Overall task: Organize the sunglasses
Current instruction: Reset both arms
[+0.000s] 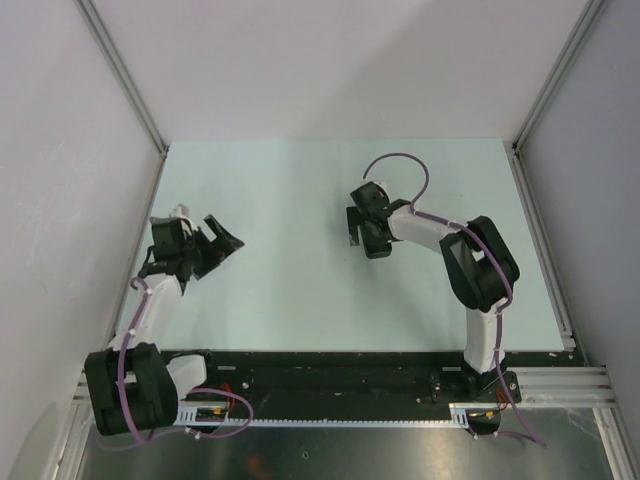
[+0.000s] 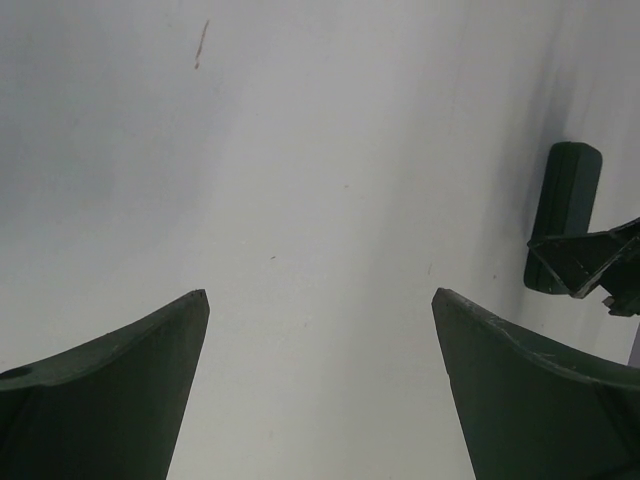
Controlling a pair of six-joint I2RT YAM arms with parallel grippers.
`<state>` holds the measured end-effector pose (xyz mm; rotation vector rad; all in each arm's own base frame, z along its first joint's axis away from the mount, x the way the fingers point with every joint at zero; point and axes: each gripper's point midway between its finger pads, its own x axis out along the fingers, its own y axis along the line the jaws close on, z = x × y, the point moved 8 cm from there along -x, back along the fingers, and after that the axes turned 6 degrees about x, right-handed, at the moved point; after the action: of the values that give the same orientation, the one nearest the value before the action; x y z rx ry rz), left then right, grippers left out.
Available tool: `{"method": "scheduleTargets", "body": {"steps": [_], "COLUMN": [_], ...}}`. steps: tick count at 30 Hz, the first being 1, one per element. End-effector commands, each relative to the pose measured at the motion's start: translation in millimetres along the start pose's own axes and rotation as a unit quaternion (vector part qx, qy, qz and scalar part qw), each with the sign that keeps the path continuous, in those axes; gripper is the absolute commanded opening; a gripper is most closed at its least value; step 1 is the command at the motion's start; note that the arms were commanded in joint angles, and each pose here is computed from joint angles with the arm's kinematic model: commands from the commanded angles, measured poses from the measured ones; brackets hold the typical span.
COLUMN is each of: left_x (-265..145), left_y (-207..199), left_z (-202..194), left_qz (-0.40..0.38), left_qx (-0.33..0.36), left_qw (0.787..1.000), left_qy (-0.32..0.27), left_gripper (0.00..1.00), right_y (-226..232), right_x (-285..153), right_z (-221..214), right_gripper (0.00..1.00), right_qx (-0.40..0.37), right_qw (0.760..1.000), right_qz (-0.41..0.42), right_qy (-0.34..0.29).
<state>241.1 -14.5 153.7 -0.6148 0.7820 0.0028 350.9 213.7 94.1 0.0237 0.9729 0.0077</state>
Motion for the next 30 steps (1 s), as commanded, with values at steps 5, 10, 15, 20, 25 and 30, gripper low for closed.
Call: {"method": "scheduleTargets", "body": {"steps": [5, 10, 15, 20, 25, 30], "left_x": [-42.9, -61.3, -76.1, -105.1, -131.2, -136.2], "left_y": [-36.8, -60.1, -109.7, -157.9, -178.2, -180.9], "left_z": [41.1, 55.4, 75.9, 92.2, 98.7, 100.0], "left_qz": [-0.072, -0.118, -0.149, -0.203, -0.229, -0.228], "left_qx": [0.086, 0.098, 0.148, 0.185, 0.203, 0.200], "left_qw": [0.989, 0.982, 0.967, 0.945, 0.929, 0.927], "left_qy": [-0.096, -0.110, -0.142, -0.177, -0.209, -0.218], "left_gripper": [1.00, 1.00, 1.00, 1.00, 1.00, 1.00], "right_y": [-0.4, -22.8, -60.7, -79.3, -99.3, -107.6], "right_x": [-100.7, -155.8, -208.7, -252.5, -288.1, -295.0], "right_z": [67.6, 83.0, 91.8, 95.7, 96.4, 96.8], "right_gripper": [1.00, 1.00, 1.00, 1.00, 1.00, 1.00], "right_qx": [0.050, 0.083, 0.181, 0.216, 0.249, 0.264], "right_qw": [0.986, 0.973, 0.946, 0.920, 0.893, 0.887], "right_qz": [0.022, 0.019, 0.015, 0.024, 0.033, 0.043], "right_qy": [-0.160, -0.215, -0.269, -0.327, -0.373, -0.376]}}
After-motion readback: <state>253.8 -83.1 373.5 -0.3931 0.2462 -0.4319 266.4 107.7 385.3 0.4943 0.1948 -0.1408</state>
